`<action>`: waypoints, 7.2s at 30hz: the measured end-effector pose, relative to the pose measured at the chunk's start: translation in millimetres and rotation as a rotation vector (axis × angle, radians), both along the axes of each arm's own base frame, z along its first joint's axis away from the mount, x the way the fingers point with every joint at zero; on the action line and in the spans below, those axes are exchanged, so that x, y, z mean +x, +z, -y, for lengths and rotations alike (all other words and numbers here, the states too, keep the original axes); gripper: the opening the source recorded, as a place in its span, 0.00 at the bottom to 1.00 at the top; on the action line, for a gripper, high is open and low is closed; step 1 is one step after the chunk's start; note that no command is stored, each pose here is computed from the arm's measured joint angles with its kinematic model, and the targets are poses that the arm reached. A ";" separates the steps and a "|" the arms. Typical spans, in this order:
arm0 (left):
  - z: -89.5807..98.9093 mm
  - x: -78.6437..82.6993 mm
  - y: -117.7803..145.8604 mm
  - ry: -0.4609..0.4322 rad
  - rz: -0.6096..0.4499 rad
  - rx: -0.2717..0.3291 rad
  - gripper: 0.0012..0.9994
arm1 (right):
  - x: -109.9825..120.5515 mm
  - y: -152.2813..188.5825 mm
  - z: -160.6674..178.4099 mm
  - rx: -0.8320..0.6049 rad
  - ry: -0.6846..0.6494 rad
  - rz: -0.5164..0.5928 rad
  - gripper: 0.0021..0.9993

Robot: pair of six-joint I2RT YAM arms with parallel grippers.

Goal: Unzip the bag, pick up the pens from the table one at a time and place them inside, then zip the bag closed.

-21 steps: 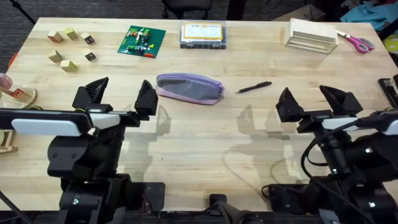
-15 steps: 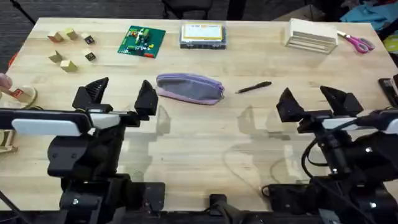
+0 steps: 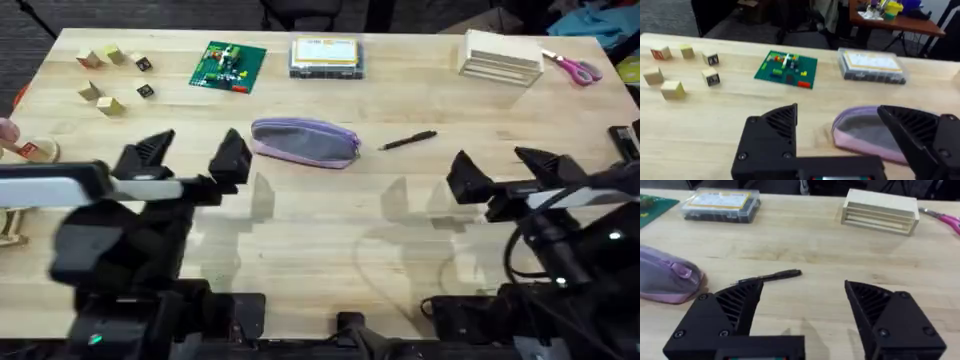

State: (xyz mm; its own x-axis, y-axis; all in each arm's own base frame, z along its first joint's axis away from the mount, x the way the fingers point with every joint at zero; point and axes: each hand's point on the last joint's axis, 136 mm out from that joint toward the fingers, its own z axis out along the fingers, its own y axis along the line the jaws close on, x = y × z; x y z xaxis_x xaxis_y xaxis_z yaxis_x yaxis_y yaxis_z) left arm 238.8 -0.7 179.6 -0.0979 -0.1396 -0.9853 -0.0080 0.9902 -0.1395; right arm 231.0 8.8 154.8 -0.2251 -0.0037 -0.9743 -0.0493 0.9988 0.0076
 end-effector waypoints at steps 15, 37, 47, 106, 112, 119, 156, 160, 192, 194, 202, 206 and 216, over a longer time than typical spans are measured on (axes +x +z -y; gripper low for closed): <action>16.5 39.6 93.6 -0.111 -0.185 0.057 0.99 | 28.8 93.3 -1.8 0.003 0.009 -0.256 1.00; 39.8 51.4 39.0 -0.441 -0.439 0.507 0.99 | 46.0 95.6 -1.9 0.003 0.009 -0.333 1.00; 28.8 59.0 14.4 -0.670 -0.394 0.745 0.99 | 46.0 95.5 -1.9 0.003 0.009 -0.334 1.00; 47.6 104.5 -83.7 -1.103 -0.143 0.306 0.99 | 46.8 97.0 -1.9 0.024 0.001 -0.328 1.00; 50.3 102.8 -83.5 -1.112 -0.144 0.298 0.08 | 46.8 97.0 -1.9 0.024 0.001 -0.328 1.00; 51.9 102.5 -83.7 -1.117 -0.144 0.298 0.04 | 46.8 97.0 -1.9 0.024 0.001 -0.328 1.00; 52.7 100.2 -84.5 -1.120 -0.155 0.283 0.04 | 50.1 68.5 -53.6 0.163 0.240 -0.470 1.00; 52.7 100.2 -84.5 -1.120 -0.155 0.283 0.04 | 49.6 69.1 -64.8 0.194 0.287 -0.476 1.00; 53.0 99.0 -84.6 -1.122 -0.165 0.272 0.04 | 96.4 -45.1 -201.5 0.015 0.698 -0.641 1.00; 53.0 99.0 -84.6 -1.122 -0.165 0.272 0.04 | 95.6 -49.7 -202.5 0.014 0.700 -0.654 1.00; 53.1 98.8 -84.7 -1.122 -0.166 0.271 0.04 | 94.1 -54.4 -205.7 0.005 0.712 -0.662 0.95; 53.1 98.7 -84.7 -1.122 -0.166 0.270 0.04 | 94.7 -59.6 -206.0 0.002 0.712 -0.673 0.86; 53.1 98.7 -84.7 -1.122 -0.166 0.270 0.04 | 95.2 -67.1 -208.3 0.005 0.719 -0.688 0.47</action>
State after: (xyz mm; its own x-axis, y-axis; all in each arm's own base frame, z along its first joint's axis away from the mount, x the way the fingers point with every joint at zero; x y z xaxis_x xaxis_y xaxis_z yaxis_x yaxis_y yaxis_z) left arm 337.5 -53.8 94.9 -0.1640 0.3199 -0.9331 0.8930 0.4501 -0.0026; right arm 326.1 217.1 87.7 -0.6866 -0.3575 -0.6331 -0.6264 0.7328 0.2656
